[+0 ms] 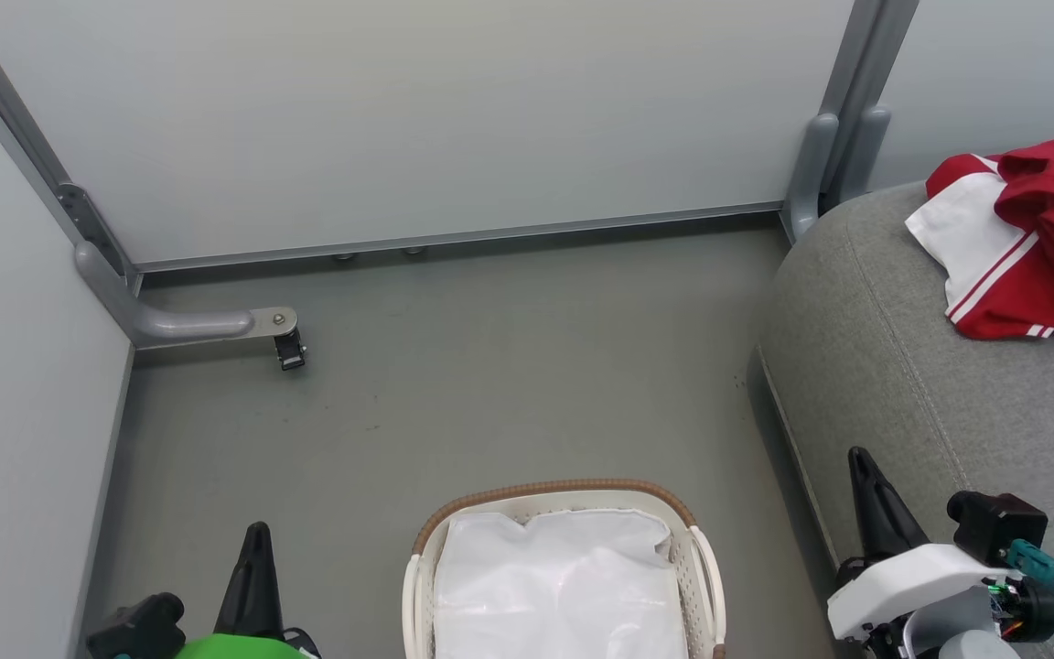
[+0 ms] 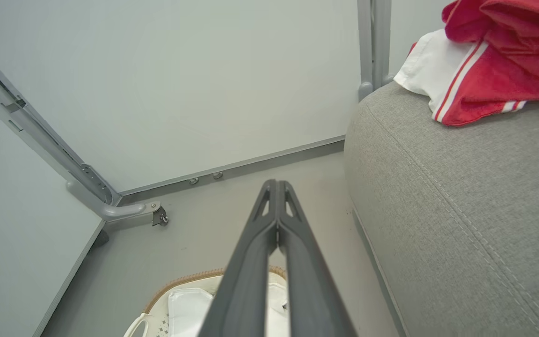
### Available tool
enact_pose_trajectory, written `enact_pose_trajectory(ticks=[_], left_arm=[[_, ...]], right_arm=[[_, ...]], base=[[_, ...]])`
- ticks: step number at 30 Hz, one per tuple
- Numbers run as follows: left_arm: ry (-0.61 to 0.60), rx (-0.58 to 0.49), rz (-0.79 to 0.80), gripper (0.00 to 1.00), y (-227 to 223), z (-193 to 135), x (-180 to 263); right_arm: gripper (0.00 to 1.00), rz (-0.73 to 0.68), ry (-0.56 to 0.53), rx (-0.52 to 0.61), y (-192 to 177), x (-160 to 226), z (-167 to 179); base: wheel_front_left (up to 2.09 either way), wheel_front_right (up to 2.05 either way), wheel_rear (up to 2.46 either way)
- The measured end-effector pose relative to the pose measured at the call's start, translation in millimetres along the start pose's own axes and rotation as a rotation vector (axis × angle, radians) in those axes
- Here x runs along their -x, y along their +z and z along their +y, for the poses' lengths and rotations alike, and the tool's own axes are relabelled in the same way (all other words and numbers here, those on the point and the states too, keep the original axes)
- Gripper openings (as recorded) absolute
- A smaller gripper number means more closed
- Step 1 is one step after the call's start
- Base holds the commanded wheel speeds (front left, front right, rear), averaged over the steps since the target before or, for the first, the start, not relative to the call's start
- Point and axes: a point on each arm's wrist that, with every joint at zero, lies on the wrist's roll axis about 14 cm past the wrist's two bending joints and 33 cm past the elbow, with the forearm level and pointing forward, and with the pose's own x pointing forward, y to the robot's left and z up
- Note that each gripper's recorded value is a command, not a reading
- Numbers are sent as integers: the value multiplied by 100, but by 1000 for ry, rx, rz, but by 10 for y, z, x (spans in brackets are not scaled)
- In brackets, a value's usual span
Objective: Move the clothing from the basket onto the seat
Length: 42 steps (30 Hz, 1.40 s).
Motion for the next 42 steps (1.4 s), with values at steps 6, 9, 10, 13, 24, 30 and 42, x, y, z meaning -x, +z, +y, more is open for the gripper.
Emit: enact_pose_trajectory(ticks=[6, 9, 10, 13, 24, 30, 42], left_arm=[[20, 93, 0, 0, 39, 41, -31], [24, 140, -3, 0, 62, 47, -51], [26, 150, -1, 0, 63, 52, -54], [35, 196, -1, 0, 73, 73, -60], [44, 333, -10, 0, 154, 102, -118], [43, 404, -16, 0, 204, 107, -152], [40, 533, -25, 0, 276, 121, -196]], right_arm=[[0, 6, -27, -107, 5, -4, -51], [0, 7, -39, -157, 8, -5, -75], [0, 8, -42, -170, 8, -5, -81], [0, 10, -54, -220, 10, -7, -105], [0, 6, -77, -380, 44, -31, -153], [0, 2, -84, -463, 67, -46, -169], [0, 0, -96, -610, 84, -54, -206]], base=[[0, 0, 0], [0, 0, 0], [0, 0, 0], [0, 0, 0], [0, 0, 0], [0, 0, 0], [0, 0, 0]])
